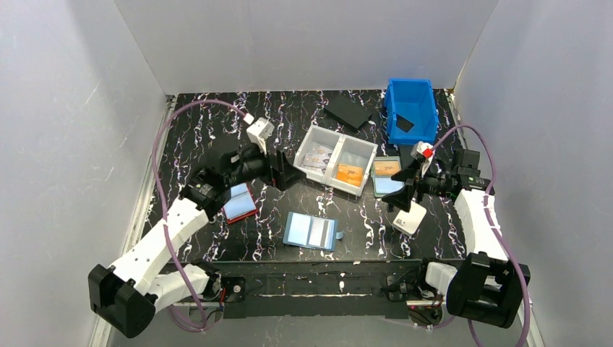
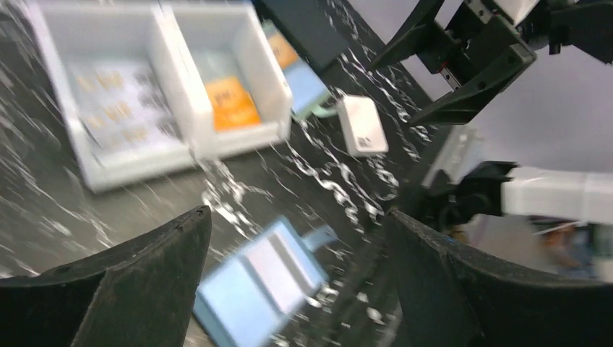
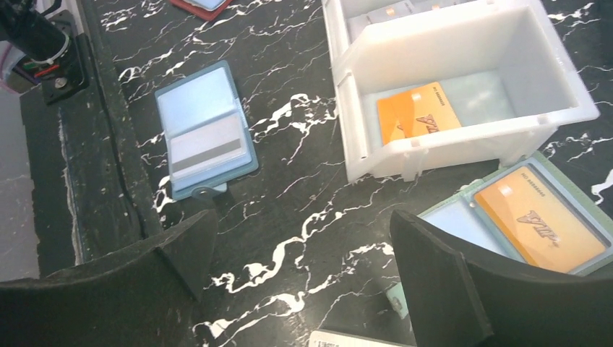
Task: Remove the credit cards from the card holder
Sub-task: Remove the credit card from the card holder.
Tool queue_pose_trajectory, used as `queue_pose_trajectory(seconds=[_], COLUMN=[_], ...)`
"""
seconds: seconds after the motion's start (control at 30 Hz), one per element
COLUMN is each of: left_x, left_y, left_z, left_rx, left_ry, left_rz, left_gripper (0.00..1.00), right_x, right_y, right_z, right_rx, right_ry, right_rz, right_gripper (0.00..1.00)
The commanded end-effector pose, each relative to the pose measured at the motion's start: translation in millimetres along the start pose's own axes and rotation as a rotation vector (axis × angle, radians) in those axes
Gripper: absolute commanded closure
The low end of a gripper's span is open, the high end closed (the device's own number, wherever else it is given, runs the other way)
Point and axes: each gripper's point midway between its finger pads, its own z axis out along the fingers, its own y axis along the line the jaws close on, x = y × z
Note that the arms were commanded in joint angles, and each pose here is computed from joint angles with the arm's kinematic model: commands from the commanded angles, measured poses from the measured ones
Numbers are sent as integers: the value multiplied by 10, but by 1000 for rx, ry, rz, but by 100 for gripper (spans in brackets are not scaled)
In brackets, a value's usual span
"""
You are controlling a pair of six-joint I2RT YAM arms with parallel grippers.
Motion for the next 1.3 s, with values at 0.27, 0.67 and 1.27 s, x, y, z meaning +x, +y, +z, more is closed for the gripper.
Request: queue_pose_trajectory(seconds=[0.27, 0.67, 1.27], left_x=[919, 1310, 1582], left_y=[-150, 305, 461], left_z=[82, -29, -459], left_rx=[74, -185, -328], left_ry=[188, 193, 78], left_rz=[-619, -534, -508], left_gripper=[23, 18, 6], right_x=[158, 318, 372], right_y=[150, -77, 103], right_z=[-87, -168, -414], right_rx=[26, 198, 87], right_ry=[76, 136, 366], right_rz=[21, 4, 34], right_gripper=[2, 2, 0])
